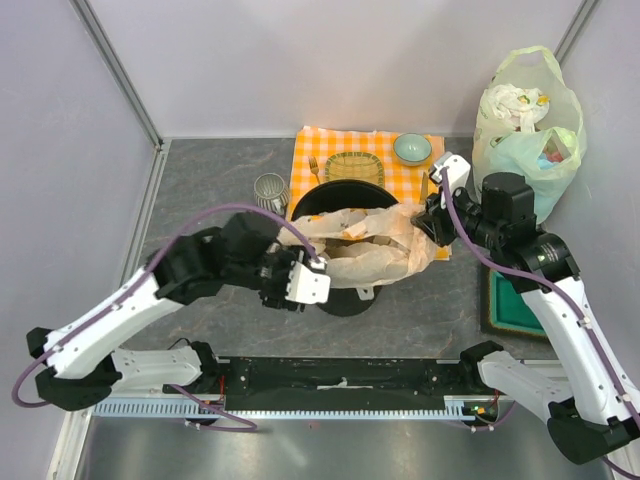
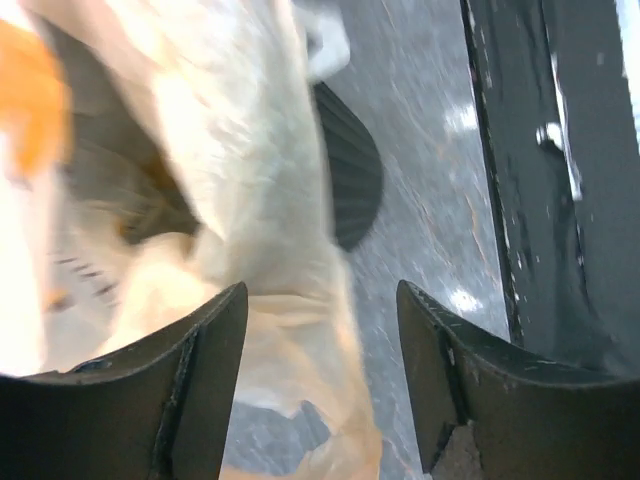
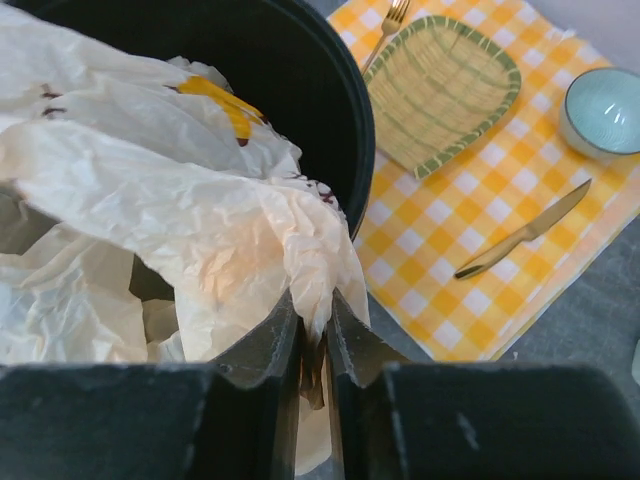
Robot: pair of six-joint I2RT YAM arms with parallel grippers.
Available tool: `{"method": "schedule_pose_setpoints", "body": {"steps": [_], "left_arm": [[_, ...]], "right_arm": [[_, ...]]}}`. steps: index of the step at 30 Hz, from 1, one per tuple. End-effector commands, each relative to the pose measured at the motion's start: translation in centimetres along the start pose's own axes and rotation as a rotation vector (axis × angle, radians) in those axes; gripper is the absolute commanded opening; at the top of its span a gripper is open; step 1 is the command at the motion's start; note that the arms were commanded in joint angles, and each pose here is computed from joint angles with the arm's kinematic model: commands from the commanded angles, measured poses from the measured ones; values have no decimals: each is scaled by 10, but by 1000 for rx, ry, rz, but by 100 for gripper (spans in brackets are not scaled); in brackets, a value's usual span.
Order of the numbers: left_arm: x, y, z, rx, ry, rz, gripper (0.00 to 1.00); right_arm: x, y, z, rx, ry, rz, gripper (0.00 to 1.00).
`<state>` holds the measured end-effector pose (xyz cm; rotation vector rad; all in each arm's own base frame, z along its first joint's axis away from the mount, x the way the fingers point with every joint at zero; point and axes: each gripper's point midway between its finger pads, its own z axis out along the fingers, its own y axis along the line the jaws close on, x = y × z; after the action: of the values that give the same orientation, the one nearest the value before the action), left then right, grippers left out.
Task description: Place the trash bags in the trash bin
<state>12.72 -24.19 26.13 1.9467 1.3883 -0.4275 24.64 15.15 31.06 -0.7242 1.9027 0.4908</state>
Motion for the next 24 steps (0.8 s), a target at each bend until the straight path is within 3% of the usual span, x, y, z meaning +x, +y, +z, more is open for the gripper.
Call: {"method": "schedule_pose_setpoints", "body": {"steps": [1,6,8,13,19,24], "left_arm": [[-63,5,-67,-86,-255,-16,69],[-87,26,-89,-192,-348,-98,70],[-84,43,-82,-265,-328,-110,69],[-48,83,-50,-428,-142,-118,69],[-18,119,-43,-559,-33,-223,52],[1,150,-54,-605,-52,-344,25]], "right_arm": [[-38,0,-17,15,-121,-52,22],[-43,1,-19,16,-131,-56,21],[-43,1,-18,12,-130,-52,20],[-50,-2,-15,23,-156,-39,13],[-56,-10,-11,66,-198,-30,8],[-54,-21,0,109,-228,-33,4]]}}
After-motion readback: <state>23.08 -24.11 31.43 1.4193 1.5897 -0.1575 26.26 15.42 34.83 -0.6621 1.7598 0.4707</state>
